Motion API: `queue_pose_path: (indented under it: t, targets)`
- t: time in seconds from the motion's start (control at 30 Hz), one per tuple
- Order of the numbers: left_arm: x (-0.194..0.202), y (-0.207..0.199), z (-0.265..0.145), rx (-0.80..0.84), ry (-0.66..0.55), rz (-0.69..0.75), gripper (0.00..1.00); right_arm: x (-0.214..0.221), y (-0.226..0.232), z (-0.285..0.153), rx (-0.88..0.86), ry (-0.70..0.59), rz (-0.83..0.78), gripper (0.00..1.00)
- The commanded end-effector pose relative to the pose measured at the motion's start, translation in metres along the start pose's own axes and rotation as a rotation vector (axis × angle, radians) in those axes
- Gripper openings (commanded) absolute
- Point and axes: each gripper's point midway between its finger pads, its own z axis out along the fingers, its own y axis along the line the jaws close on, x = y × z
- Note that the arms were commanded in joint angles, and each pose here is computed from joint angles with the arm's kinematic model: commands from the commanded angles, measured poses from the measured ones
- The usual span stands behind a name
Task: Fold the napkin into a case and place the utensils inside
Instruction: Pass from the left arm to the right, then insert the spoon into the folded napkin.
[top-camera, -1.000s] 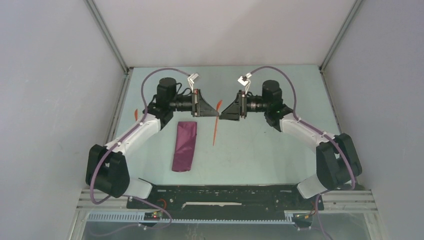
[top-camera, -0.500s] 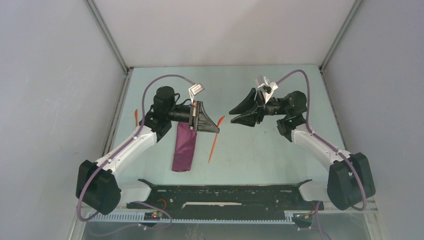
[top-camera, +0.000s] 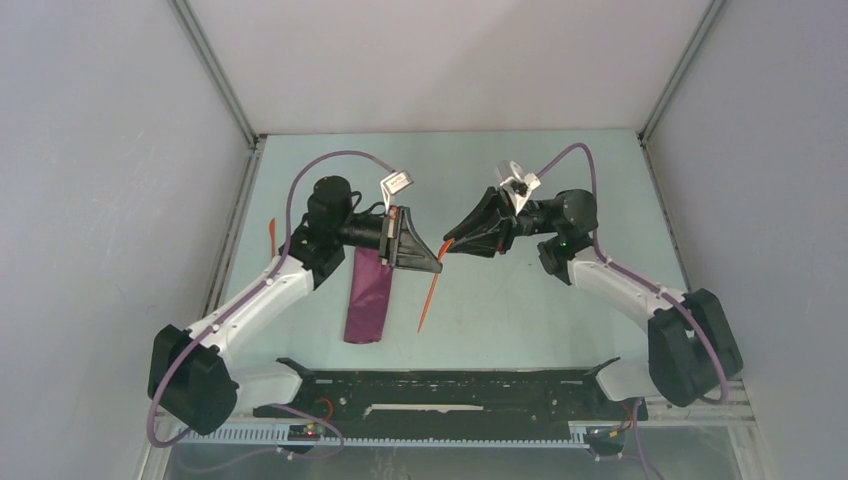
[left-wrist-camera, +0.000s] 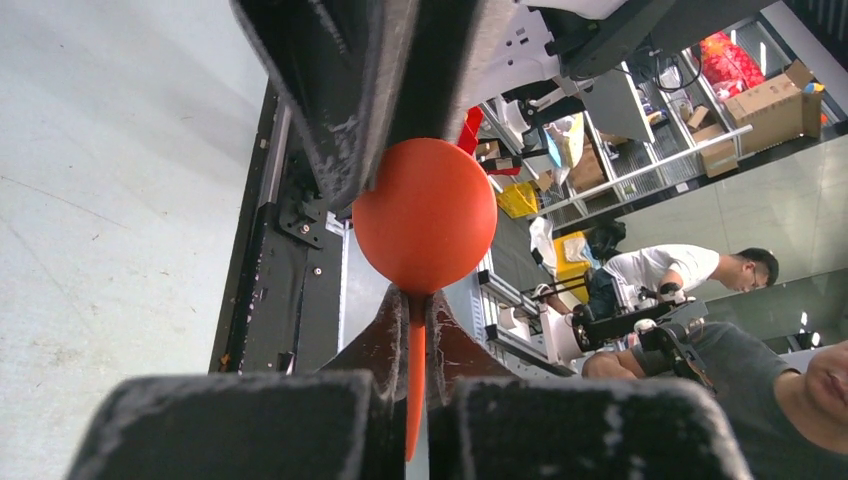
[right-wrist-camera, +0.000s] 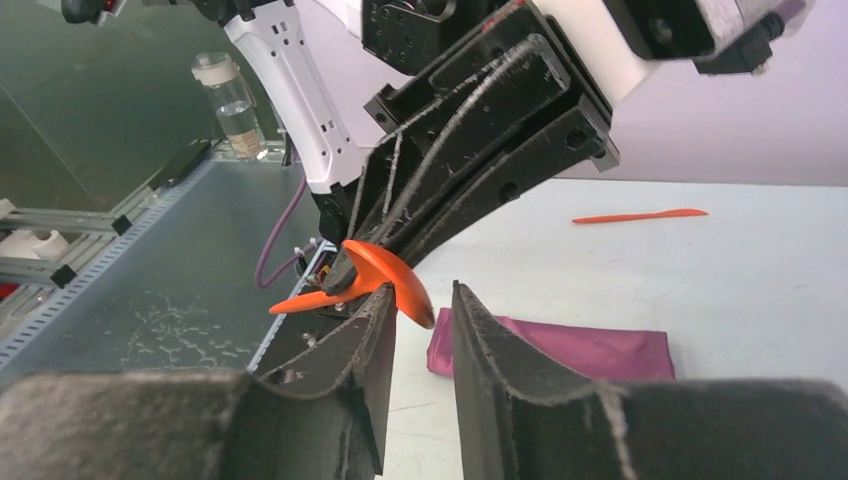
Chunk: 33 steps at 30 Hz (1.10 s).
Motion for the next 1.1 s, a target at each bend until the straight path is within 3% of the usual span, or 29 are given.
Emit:
queue_pose_path:
  t: [0.0, 0.17, 0.3, 0.4, 0.43, 0.5, 0.57, 0.6, 0.67, 0.77, 0.87, 1.0, 1.07]
  targets:
    - [-0.002, -0.02, -0.001, 0.039, 0.001, 0.063, 0.0, -0.01, 0.006, 0.007, -0.058, -0.045, -0.013, 0.32]
    - [-0.004, -0.019, 0.0, 0.036, -0.005, 0.061, 0.0, -0.008, 0.005, 0.011, -0.065, -0.057, 0.002, 0.22]
    - [-0.005, -0.018, 0.0, 0.03, -0.012, 0.058, 0.0, -0.014, 0.002, 0.012, -0.034, -0.088, 0.016, 0.0]
    - [-0.009, -0.01, -0.002, -0.004, -0.037, 0.039, 0.01, -0.019, -0.01, 0.008, 0.026, -0.115, 0.068, 0.0]
    - [-0.013, 0.002, -0.007, -0.054, -0.062, 0.015, 0.08, -0.018, -0.017, 0.006, 0.053, -0.118, 0.097, 0.0]
    - [-0.017, 0.038, -0.034, -0.218, -0.131, -0.036, 0.34, -0.01, -0.043, 0.001, 0.144, -0.094, 0.191, 0.0]
    - [-0.019, 0.077, -0.08, -0.429, -0.246, -0.103, 0.43, 0.008, -0.076, -0.008, 0.272, -0.054, 0.289, 0.0]
    - [-0.014, 0.094, -0.107, -0.547, -0.298, -0.154, 0.53, 0.021, -0.094, -0.012, 0.344, -0.018, 0.338, 0.0]
    - [0.0, 0.116, -0.154, -0.772, -0.399, -0.223, 0.6, 0.037, -0.124, -0.018, 0.504, 0.065, 0.387, 0.0]
    - [0.039, 0.141, -0.202, -1.13, -0.499, -0.395, 0.61, 0.062, -0.16, -0.02, 0.669, 0.204, 0.434, 0.0]
    - [0.08, 0.155, -0.22, -1.269, -0.688, -0.532, 0.5, 0.096, -0.187, -0.023, 0.779, 0.379, 0.544, 0.0]
    - [0.109, 0.151, -0.21, -1.282, -0.819, -0.513, 0.35, 0.132, -0.21, -0.003, 0.77, 0.571, 0.542, 0.0]
    - [0.115, 0.152, -0.192, -1.209, -0.779, -0.489, 0.33, 0.136, -0.22, 0.009, 0.74, 0.606, 0.513, 0.0]
